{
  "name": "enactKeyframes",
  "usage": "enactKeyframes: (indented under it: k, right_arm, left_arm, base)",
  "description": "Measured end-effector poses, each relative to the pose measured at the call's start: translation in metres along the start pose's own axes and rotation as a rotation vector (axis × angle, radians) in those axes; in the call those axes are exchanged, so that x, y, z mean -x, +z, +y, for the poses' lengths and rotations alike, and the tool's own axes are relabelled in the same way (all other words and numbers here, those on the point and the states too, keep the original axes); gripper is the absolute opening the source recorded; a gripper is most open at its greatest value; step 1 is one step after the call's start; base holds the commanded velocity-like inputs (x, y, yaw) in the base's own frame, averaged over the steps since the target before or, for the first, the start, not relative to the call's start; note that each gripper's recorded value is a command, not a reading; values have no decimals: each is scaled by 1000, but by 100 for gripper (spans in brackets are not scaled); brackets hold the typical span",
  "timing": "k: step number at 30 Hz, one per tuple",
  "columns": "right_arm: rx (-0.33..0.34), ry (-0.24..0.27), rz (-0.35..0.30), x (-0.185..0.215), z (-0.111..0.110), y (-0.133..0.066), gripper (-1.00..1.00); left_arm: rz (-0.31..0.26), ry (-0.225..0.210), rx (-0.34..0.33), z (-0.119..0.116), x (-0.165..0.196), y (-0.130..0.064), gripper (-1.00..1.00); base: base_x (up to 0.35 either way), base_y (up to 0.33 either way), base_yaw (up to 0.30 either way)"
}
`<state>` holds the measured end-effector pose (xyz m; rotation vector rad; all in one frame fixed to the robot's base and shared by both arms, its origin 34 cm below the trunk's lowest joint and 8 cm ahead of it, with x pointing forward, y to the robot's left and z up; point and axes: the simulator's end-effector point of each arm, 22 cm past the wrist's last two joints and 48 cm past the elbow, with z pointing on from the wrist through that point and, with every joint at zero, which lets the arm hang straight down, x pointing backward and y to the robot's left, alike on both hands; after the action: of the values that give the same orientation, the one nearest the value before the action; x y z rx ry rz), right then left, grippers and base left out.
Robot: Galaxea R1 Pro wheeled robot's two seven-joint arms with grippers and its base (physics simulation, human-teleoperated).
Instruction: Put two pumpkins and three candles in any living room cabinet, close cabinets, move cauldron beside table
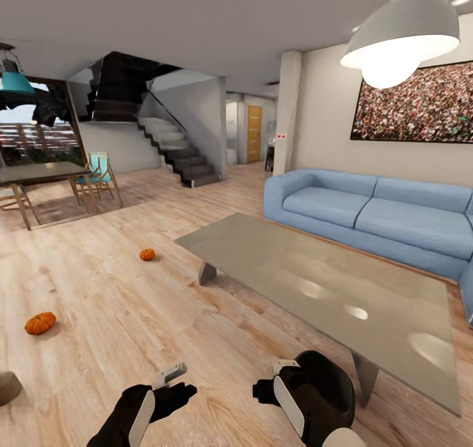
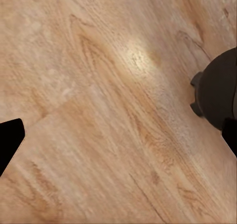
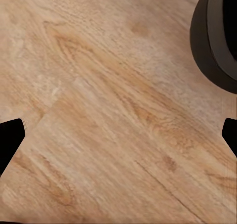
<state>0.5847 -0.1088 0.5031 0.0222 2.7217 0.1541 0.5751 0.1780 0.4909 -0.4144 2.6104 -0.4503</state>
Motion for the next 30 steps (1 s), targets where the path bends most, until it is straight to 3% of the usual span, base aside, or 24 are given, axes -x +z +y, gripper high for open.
enactKeyframes:
  k: [15, 22, 30]
  right_arm:
    - [-4, -5, 13, -5, -1, 5, 100]
    - [-5, -76, 3, -6, 9, 7, 100]
    - [-5, -90, 7, -9, 11, 10, 100]
  left_arm:
    - [14, -4, 4, 3, -5, 4, 100]
    - [23, -6, 7, 6, -8, 7, 100]
    - [30, -8, 12, 9, -11, 9, 100]
  base:
    - [1, 1, 233]
    - [99, 101, 216]
    - [67, 54, 215]
